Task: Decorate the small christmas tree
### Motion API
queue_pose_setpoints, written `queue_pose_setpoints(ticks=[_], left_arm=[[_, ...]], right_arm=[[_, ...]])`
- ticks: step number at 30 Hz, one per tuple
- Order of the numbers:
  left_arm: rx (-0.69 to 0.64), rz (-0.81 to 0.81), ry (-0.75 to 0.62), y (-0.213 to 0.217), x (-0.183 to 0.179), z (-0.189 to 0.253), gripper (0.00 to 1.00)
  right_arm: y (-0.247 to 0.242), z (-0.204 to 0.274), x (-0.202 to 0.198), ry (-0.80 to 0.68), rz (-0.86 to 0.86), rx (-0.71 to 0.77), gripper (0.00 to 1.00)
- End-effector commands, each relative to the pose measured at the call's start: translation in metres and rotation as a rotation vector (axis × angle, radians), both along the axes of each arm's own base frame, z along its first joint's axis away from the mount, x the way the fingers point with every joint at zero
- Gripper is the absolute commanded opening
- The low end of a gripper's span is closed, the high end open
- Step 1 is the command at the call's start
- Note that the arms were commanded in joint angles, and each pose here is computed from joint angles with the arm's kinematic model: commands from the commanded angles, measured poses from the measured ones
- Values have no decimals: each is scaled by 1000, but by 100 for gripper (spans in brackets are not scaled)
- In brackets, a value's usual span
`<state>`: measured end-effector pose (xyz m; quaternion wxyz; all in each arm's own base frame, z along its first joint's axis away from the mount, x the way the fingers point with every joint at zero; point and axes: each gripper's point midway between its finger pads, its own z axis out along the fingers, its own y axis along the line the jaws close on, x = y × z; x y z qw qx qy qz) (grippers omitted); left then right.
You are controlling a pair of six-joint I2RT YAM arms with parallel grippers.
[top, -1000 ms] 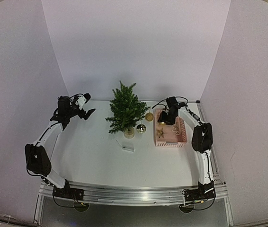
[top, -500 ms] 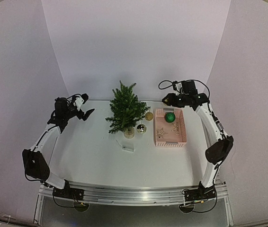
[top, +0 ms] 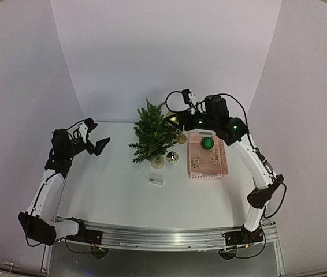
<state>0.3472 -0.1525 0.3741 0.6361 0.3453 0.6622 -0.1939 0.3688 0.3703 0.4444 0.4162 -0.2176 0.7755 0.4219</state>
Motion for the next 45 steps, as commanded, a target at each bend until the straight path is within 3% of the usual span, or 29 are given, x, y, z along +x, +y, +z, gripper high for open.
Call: queue_pose_setpoints(ticks=[1,6,14,29,38,45], left_arm=[[78,-18,-174,4,-43,24,99],[237,-114,-455,-13,-78,44,100],[555,-302,-771,-61,-114,38,100],[538,-438,-763,-72,-145,31,98],[574,-526,-759,-75,-154,17,78],[599,-545,-757,-76,-152,13,76]], right_arm=[[31,51,-30,-81,13,157,30],[85,44,-66,-70,85,216,30],[152,3,-106,22,132,205,30],[194,-44,-137,133,130,183,29],[198,-52,-138,156,116,180,28],[202,-61,-137,175,118,172,29]])
